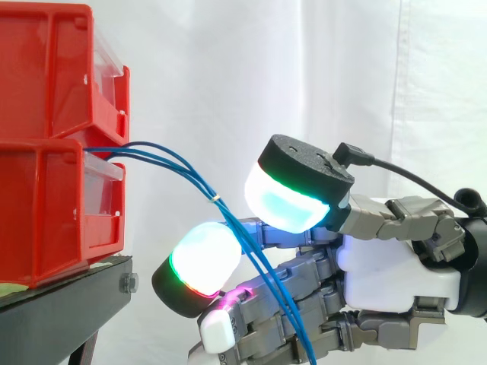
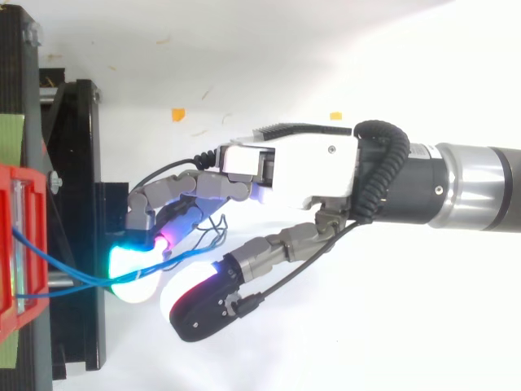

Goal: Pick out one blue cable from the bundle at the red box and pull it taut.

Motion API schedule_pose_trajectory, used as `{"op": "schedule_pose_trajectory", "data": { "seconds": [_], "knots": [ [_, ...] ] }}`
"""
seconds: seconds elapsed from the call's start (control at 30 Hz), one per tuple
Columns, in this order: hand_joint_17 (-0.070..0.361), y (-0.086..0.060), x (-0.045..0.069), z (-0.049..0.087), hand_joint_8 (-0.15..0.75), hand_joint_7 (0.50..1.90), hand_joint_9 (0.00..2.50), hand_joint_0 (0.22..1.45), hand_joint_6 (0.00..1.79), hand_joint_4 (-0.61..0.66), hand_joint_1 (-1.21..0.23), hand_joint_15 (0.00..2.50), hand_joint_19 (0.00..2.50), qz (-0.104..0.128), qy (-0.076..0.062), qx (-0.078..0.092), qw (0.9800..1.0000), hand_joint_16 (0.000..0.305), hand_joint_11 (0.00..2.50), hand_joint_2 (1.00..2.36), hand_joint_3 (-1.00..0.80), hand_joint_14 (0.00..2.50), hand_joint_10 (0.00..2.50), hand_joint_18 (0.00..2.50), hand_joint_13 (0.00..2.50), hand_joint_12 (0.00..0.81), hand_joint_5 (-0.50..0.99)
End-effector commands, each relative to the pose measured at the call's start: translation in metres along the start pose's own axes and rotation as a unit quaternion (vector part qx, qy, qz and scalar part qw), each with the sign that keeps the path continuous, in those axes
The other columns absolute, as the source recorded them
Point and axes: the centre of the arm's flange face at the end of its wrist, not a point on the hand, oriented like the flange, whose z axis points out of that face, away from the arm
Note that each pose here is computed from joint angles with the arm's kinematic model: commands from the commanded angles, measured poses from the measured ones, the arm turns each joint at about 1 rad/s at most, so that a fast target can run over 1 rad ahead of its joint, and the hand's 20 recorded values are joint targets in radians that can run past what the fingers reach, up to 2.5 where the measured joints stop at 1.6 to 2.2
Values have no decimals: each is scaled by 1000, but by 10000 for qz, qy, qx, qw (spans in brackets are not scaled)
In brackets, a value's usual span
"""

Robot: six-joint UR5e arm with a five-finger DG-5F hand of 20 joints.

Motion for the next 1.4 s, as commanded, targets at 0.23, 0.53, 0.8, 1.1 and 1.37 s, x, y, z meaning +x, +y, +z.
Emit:
{"op": "schedule_pose_trajectory", "data": {
  "seconds": [0.23,0.53,0.8,1.1,1.37],
  "knots": [
    [80,2,-1,1,198,1125,779,587,549,29,-513,261,459,31,-6,-18,10000,35,469,1015,-359,10,18,445,702,281,-116],
    [80,3,-7,2,203,926,797,602,669,20,-485,270,469,137,30,6,9999,36,497,1017,-322,11,18,454,705,281,-131],
    [81,15,-10,7,205,698,761,602,822,40,-494,285,470,163,98,133,9997,36,530,1019,-273,13,19,458,704,289,-171],
    [83,18,-12,9,210,642,761,570,871,72,-545,291,474,162,99,187,9996,37,547,1019,-292,12,19,466,710,293,-176],
    [90,20,-12,10,227,617,795,511,876,91,-582,277,453,168,123,144,9997,40,550,1000,-500,11,19,496,730,307,-169]
  ]
}}
